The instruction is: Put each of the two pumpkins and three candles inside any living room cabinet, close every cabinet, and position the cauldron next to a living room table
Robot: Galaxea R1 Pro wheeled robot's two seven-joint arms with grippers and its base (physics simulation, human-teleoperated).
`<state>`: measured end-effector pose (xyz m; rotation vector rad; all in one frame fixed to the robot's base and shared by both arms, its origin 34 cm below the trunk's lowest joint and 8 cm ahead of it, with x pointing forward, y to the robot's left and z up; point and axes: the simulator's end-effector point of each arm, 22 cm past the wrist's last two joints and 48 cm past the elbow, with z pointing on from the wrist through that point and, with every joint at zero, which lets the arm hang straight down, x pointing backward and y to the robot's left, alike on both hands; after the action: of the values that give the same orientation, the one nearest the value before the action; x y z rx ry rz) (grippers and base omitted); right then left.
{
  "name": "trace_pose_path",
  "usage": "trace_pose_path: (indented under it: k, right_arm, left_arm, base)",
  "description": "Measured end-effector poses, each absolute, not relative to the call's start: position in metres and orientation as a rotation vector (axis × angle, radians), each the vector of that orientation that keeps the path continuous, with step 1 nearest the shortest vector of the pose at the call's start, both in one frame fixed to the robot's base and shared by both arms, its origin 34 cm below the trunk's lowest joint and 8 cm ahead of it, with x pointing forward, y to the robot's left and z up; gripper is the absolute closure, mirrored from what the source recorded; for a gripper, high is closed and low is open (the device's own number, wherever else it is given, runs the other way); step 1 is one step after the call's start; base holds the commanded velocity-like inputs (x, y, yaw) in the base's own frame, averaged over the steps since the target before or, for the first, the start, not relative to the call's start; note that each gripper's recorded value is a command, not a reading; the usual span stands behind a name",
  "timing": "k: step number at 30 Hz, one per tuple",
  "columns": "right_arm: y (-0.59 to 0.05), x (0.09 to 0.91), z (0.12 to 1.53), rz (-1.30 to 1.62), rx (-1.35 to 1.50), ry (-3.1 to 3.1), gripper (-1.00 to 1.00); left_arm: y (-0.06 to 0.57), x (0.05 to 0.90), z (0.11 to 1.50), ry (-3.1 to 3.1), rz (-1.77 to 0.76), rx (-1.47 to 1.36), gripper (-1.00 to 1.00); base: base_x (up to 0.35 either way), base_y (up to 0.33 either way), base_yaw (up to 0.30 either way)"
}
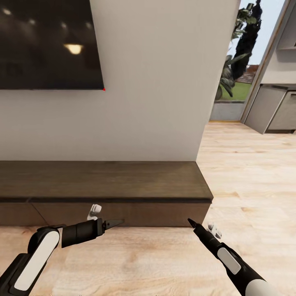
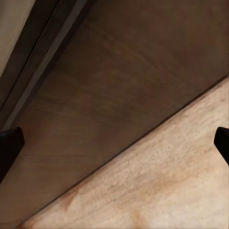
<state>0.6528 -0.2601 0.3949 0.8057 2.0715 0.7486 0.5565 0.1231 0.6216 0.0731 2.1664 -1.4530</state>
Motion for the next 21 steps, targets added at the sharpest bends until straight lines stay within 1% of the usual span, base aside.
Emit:
trace_pose_path:
  k: [6,11,16,21]
  right_arm:
    - [-0.259,0.652,0.386,0.766,0.799,2.050,-1.00]
    - [-0.242,0.654,0.394,0.898,0.753,1.992,-1.00]
    - [-0.239,0.653,0.390,0.986,0.833,1.942,-1.00]
    - [-0.242,0.652,0.381,1.009,0.891,1.911,-1.00]
  left_arm:
    - [0.124,0.554,0.608,2.166,-1.452,0.070,-1.00]
    - [0.125,0.551,0.597,2.166,-1.452,0.070,-1.00]
    - [0.124,0.548,0.586,2.166,-1.454,0.071,-1.00]
    - [0.124,0.545,0.576,2.164,-1.458,0.070,-1.00]
  base:
    - [0.000,0.000,0.000]
    - [0.000,0.000,0.000]
    - [0.000,0.000,0.000]
    - [0.000,0.000,0.000]
